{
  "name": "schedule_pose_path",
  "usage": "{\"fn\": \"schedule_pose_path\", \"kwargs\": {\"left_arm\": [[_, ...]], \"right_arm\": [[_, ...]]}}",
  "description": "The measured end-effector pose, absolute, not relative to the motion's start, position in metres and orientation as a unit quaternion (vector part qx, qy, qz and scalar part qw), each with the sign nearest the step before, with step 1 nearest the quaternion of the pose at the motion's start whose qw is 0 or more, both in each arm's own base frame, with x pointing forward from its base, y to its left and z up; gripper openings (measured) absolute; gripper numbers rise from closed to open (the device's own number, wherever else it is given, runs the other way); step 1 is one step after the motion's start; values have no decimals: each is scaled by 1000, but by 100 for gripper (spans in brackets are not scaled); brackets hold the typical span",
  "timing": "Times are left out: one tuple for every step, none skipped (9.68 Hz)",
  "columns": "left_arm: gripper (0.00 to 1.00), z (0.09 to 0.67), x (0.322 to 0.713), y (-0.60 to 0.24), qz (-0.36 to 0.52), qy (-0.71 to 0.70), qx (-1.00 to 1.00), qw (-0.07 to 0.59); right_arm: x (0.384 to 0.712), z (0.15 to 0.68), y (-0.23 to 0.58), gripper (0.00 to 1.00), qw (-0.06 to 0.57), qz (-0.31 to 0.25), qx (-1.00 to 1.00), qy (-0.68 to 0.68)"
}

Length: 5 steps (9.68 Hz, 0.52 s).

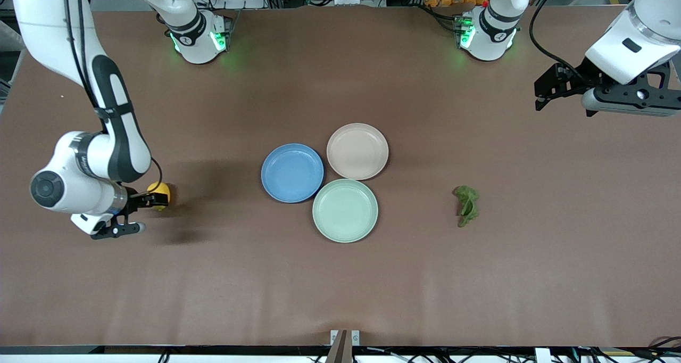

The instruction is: Pick lemon and lettuce from blue and beige plates

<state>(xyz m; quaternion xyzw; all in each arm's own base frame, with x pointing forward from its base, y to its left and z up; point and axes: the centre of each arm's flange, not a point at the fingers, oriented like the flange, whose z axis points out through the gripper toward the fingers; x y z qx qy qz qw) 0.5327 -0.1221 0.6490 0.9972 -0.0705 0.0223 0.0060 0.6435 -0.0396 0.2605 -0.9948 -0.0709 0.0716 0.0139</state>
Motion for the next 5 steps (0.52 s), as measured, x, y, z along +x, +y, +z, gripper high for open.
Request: {"fn": "schedule_pose_path", "kwargs": {"left_arm": [[100, 649, 533, -122, 23, -71, 997, 6], [100, 649, 533, -122, 23, -71, 997, 6], [100, 649, 533, -122, 23, -71, 997, 6], [100, 649, 533, -122, 23, -71, 997, 6], [100, 649, 533, -122, 23, -71, 997, 6]], "right_arm": [[641, 277, -40, 100, 18, 77, -995, -55], [637, 296, -39, 100, 22, 82, -996, -38], [633, 318, -39, 100, 25, 83, -996, -30], [629, 342, -39, 100, 23, 81, -996, -32], [623, 367, -42, 100, 19, 78, -996, -33]]}}
